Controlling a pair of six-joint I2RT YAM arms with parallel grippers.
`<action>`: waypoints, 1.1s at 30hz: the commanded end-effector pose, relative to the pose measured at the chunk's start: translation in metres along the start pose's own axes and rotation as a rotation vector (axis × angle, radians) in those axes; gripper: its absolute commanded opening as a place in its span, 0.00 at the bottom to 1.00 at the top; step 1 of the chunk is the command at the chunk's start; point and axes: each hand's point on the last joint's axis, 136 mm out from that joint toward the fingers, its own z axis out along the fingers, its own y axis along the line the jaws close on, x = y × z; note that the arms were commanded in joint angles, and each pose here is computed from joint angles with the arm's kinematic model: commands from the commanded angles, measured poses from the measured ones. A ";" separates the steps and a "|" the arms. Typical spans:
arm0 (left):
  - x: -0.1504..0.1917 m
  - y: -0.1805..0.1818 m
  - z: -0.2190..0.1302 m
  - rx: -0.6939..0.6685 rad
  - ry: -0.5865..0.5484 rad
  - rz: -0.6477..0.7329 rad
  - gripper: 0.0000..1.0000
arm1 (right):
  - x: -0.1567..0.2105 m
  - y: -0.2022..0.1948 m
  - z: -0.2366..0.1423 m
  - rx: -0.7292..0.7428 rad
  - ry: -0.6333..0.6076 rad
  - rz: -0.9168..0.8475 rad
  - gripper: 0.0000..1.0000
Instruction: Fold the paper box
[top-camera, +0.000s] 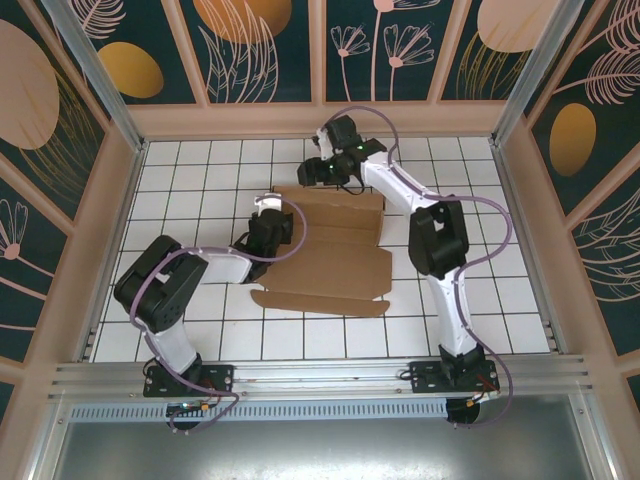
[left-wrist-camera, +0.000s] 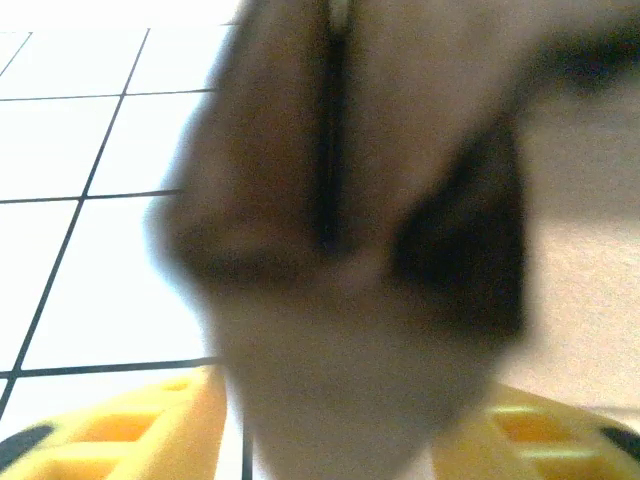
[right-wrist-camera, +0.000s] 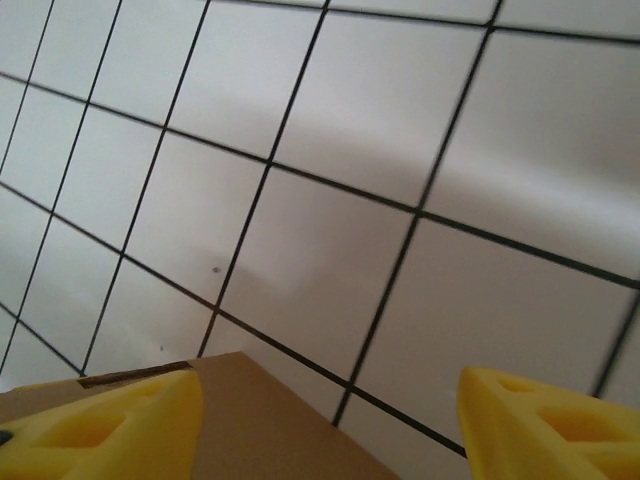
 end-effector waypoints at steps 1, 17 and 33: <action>-0.022 -0.007 -0.018 0.078 -0.055 -0.076 0.60 | -0.043 -0.005 -0.072 0.084 -0.201 -0.004 0.70; -0.077 0.029 -0.105 0.088 -0.195 -0.295 0.66 | -0.007 -0.067 -0.210 0.163 -0.490 0.171 0.70; -0.121 0.007 -0.044 0.190 0.084 -0.304 0.74 | 0.067 -0.082 -0.181 0.095 -0.357 0.259 0.68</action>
